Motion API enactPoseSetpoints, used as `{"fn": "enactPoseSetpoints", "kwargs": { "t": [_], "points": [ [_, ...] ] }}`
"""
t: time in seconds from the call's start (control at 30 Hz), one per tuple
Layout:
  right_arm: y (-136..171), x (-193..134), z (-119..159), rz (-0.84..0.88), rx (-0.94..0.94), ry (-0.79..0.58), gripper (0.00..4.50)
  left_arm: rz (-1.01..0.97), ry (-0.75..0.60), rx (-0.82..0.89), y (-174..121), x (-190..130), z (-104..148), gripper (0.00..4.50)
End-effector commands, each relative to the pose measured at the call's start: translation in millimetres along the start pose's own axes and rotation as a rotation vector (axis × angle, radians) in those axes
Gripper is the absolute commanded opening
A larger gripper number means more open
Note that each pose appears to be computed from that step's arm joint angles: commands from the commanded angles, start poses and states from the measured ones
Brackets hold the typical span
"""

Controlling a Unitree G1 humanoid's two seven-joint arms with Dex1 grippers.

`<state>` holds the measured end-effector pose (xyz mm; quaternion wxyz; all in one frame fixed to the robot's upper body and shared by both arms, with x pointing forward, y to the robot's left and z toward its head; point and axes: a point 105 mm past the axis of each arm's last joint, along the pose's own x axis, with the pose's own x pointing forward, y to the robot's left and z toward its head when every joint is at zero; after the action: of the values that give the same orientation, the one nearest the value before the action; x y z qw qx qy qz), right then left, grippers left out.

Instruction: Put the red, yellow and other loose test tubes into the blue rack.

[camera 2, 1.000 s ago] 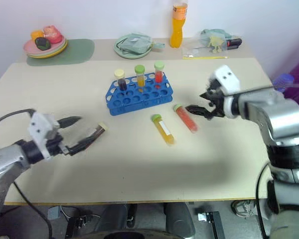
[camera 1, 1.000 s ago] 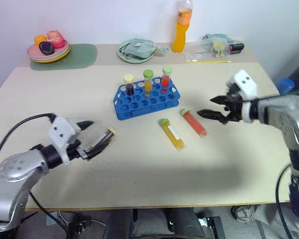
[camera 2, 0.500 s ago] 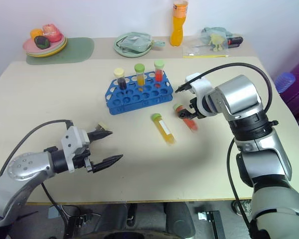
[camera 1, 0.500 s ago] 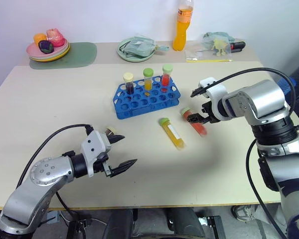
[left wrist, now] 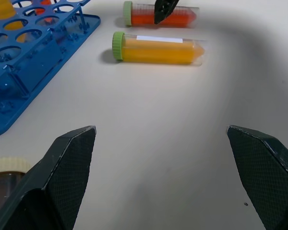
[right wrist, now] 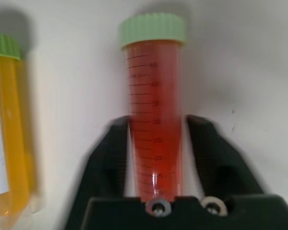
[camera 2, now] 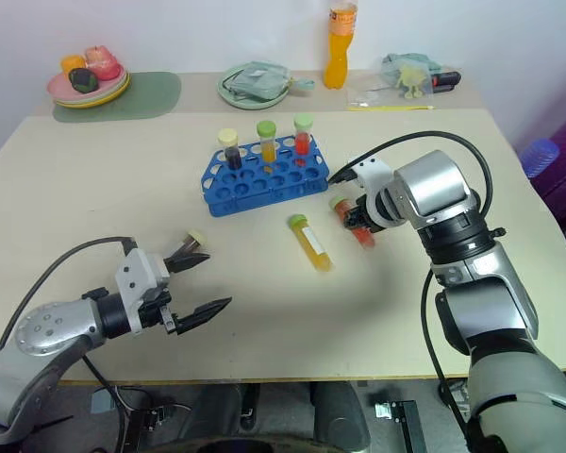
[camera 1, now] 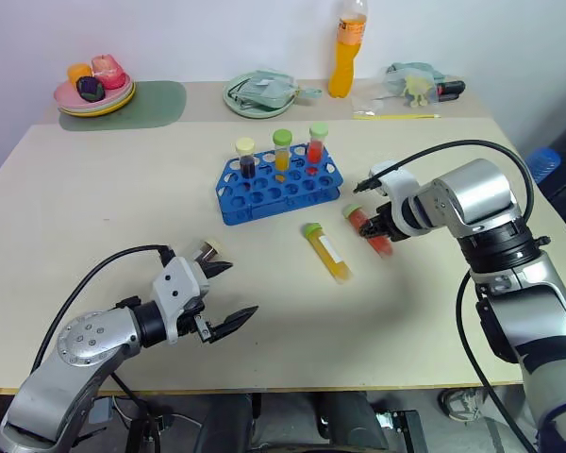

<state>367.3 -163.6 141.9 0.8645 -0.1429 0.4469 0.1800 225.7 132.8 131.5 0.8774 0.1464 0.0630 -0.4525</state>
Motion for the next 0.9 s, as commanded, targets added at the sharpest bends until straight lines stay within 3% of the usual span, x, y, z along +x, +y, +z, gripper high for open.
{"fn": "enactPoseSetpoints", "kwargs": {
  "t": [0.03,0.17,0.3,0.4,0.6,0.9],
  "points": [
    [2.6,-22.6,27.4,0.005,-0.041,-0.131,0.89,0.004,-0.037,0.046,0.4,-4.3,13.0,4.5],
    [21.7,-64.3,73.2,0.083,-0.218,-0.552,0.89,0.046,-0.028,0.029,7.6,-10.0,7.3,4.5],
    [42.3,-91.2,104.7,0.207,-0.169,-0.995,0.89,0.119,-0.055,-0.002,18.2,-6.7,2.3,4.5],
    [49.2,-84.1,107.9,0.27,-0.047,-1.158,0.89,0.149,-0.092,-0.02,23.4,0.1,4.8,4.5],
    [46.6,-56.3,106.2,0.192,0.062,-1.383,0.89,0.184,-0.151,-0.038,31.7,9.3,12.4,4.5],
    [45.5,-12.1,104.1,0.146,0.103,-1.376,0.89,0.238,-0.196,-0.064,36.2,2.4,25.8,4.5]
  ]
}}
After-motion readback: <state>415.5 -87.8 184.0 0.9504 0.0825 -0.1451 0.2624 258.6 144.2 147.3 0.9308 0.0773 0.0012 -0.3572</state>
